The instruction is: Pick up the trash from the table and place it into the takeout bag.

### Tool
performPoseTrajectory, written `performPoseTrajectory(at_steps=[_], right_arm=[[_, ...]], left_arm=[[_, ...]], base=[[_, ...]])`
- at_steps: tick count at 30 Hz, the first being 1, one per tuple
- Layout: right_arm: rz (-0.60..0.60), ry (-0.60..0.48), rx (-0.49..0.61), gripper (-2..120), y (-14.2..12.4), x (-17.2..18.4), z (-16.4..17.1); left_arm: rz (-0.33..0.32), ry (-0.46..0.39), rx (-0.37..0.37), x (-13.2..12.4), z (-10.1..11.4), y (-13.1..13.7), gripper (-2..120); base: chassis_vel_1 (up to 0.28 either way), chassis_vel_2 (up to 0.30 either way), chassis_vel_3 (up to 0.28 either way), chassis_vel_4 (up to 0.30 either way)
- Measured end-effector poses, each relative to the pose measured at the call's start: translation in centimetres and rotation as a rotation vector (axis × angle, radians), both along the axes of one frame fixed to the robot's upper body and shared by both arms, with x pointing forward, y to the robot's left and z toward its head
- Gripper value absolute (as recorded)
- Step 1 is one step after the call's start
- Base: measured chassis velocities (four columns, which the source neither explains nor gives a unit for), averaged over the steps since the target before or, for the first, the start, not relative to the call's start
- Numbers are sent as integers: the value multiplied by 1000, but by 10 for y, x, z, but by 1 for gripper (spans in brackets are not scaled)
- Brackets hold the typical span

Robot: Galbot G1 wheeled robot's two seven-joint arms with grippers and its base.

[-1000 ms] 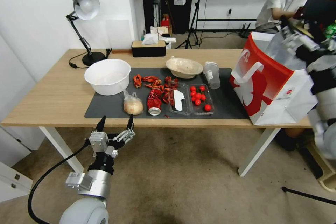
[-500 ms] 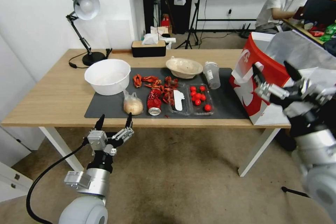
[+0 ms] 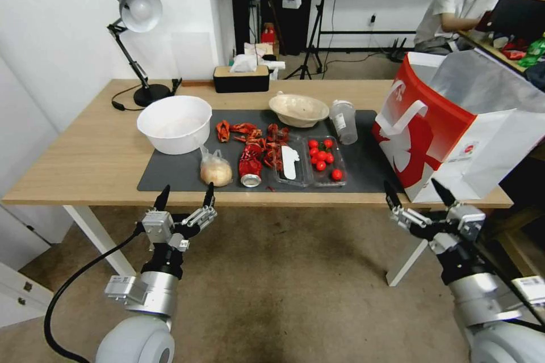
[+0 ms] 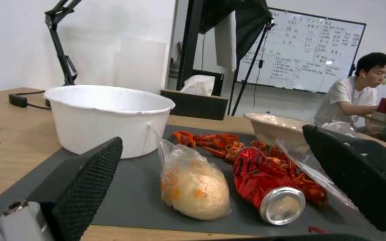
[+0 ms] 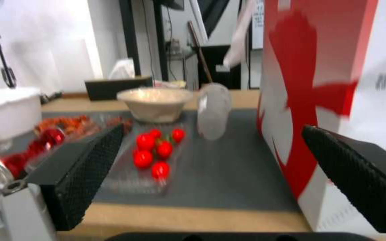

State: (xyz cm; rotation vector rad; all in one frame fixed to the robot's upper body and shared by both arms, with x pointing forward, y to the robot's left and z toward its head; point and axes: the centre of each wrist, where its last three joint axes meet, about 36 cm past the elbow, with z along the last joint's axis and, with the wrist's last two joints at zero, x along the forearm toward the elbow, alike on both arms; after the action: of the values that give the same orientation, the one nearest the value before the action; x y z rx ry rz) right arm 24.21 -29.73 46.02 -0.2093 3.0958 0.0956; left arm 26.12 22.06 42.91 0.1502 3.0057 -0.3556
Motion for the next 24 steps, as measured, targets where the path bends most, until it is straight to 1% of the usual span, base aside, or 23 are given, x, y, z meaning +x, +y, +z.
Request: performPoseTrajectory(at_steps=[13, 24], right_arm=[[-23, 93, -6, 100, 2, -1, -39], [-45, 127, -6, 100, 13, -4, -55]], left_arm=[[5, -1, 5, -1, -1, 1, 100], [5, 0, 7, -3, -3, 0, 100]], base=[[0, 0, 0, 0], [0, 0, 0, 0]])
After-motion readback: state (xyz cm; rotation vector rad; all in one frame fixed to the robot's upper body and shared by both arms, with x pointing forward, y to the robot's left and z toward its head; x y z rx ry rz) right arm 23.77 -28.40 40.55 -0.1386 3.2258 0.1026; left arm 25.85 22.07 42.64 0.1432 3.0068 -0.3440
